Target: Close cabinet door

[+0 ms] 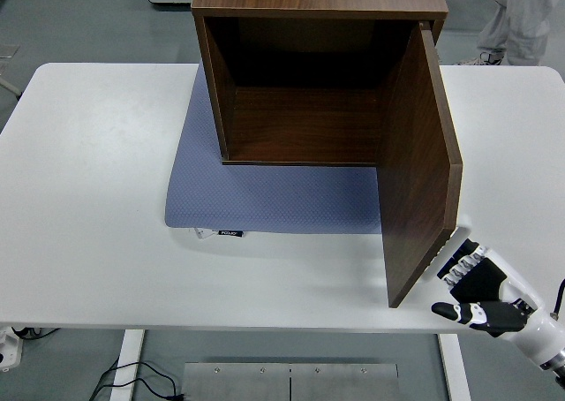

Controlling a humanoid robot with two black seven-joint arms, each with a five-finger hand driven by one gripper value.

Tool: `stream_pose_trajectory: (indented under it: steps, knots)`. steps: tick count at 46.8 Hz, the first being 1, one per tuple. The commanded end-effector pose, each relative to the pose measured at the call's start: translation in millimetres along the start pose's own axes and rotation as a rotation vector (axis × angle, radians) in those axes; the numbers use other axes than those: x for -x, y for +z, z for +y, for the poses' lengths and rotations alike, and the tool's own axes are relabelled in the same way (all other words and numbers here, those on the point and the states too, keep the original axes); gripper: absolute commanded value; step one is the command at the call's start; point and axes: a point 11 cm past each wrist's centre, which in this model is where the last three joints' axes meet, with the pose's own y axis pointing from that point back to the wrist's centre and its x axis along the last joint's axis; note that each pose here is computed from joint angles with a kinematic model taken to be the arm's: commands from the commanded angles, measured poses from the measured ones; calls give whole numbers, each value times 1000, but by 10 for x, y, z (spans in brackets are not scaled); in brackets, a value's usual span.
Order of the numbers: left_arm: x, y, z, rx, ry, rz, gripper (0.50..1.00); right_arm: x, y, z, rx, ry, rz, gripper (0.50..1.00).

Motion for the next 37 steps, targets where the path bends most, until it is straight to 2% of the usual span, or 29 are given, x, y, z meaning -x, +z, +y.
stream_pose_trajectory:
  steps: [1,11,15,24,37]
  knots:
    - [2,0,0,0,-1,2,1000,19,22,-42,-6,4,1,1000]
    - [0,0,0,0,0,0,1000,125,107,-186,-17,-6,10,1000]
    - [0,0,0,0,0,0,1000,167,120,-269,-35,-8,7,1000]
    - [0,0,0,0,0,0,1000,296,202,-432,-49,-16,9,1000]
    - [0,0,0,0,0,0,1000,429,234,-642,-91,-12,-3,1000]
